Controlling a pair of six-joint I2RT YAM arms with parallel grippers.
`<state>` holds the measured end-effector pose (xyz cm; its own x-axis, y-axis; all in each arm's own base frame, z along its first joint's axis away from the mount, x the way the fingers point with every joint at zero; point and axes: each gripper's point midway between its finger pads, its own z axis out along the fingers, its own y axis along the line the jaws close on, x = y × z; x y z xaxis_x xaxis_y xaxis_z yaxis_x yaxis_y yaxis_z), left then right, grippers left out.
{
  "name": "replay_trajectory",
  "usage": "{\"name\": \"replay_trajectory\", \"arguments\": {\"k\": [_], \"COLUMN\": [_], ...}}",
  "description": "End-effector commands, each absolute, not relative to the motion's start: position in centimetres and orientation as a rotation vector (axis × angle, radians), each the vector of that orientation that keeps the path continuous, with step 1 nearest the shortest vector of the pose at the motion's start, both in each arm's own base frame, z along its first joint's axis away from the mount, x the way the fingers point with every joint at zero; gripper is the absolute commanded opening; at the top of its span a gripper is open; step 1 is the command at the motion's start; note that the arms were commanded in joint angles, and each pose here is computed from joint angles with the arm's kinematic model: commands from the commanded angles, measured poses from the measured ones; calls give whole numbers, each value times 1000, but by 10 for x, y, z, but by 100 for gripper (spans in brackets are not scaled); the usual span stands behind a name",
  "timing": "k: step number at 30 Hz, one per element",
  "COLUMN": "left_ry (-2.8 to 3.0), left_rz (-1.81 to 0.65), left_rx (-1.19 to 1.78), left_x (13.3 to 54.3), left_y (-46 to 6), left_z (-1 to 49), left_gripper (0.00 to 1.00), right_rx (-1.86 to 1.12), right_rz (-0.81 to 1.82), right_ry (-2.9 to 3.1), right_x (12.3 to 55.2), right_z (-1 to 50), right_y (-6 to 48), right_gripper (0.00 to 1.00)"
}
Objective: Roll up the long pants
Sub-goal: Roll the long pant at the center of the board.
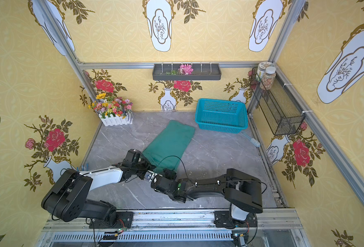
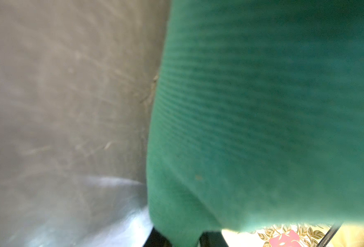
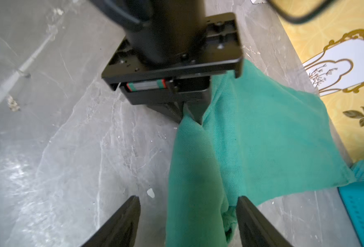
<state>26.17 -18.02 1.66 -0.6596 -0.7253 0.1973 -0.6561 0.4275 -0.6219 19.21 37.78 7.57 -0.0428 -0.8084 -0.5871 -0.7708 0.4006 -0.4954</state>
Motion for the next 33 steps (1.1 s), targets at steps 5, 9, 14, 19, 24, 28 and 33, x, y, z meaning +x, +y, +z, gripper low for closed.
{"name": "replay_trajectory", "arguments": {"k": [5, 9, 14, 19, 24, 28, 33], "left_ry": [2632, 2630, 2624, 2596, 2459, 2380, 2392], "left_rz": [-867, -869, -879, -906, -911, -917, -966], "left_rx": [-1370, -1374, -1373, -1345, -1231, -1202, -1190], "left_x": [239, 239, 240, 245, 264, 266, 258], "left_y": [-161, -161, -162, -163, -155, -147, -150], "left_z": [-9, -8, -6, 6, 47, 69, 65], "left_gripper": [0, 0, 0, 7, 47, 65, 70], "right_rx": [-1376, -1348, -1357, -1346, -1306, -1302, -1199], "right_rz": [-304, -430, -475, -366, -47, 270, 663], "right_ry": [1703, 1666, 1648, 1735, 2025, 2210, 2399], "right_x": [218, 232, 238, 236, 229, 215, 209], "right_z": [55, 46, 31, 25, 12, 7, 10], "right_y": [386, 383, 381, 378, 367, 364, 363], "right_gripper": [75, 69, 30, 10, 7, 4, 3]}}
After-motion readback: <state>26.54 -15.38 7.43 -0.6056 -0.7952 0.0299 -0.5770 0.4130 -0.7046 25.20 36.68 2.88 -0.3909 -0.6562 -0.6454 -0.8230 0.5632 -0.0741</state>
